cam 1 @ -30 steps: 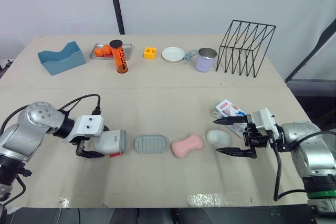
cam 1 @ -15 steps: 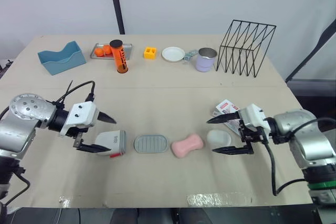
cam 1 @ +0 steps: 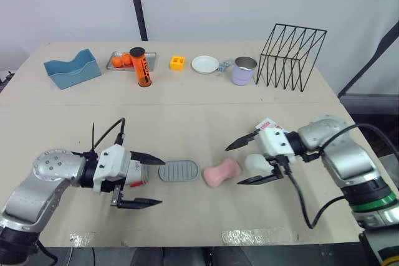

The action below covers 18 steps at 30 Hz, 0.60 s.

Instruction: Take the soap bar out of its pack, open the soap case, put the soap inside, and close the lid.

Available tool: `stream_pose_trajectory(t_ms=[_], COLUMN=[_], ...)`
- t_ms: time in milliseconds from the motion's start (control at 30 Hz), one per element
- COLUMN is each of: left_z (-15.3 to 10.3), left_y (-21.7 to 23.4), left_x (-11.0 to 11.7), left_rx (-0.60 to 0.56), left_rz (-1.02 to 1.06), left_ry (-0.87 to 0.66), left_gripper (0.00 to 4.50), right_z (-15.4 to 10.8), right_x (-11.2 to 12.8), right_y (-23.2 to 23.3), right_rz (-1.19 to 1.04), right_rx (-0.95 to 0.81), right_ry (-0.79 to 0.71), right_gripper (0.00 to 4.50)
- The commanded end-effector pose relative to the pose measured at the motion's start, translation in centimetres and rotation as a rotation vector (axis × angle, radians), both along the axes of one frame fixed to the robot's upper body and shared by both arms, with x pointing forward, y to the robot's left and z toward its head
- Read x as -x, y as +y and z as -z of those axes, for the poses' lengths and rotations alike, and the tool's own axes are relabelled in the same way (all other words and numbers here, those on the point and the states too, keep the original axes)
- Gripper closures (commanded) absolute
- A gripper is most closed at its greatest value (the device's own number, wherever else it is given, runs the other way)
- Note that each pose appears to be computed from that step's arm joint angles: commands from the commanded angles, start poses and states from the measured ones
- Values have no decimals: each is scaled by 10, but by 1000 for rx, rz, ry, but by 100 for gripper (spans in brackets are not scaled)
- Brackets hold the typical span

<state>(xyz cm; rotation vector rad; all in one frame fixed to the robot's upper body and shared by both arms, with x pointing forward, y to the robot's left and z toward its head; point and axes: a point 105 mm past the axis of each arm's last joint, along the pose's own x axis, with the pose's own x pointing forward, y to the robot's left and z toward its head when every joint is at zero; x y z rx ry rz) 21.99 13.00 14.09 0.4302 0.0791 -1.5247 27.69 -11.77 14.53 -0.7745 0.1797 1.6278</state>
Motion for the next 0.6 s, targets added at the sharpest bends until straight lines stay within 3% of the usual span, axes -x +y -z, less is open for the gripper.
stream_pose_trajectory(t_ms=[33,267,600], left_z=[-5,-4,1], left_y=[-11,-19,-22], left_x=[6,8,12], left_rx=[14,37,44], left_rz=[26,30,38], left_ry=[-52,-49,-40], left_gripper=[1,1,1], right_z=[-2,11,15], right_x=[-1,-12,-17], right_y=[8,8,16], right_rz=[-29,-40,-91], right_rx=[49,198,268], right_ry=[-39,-46,-77], right_gripper=[0,0,0])
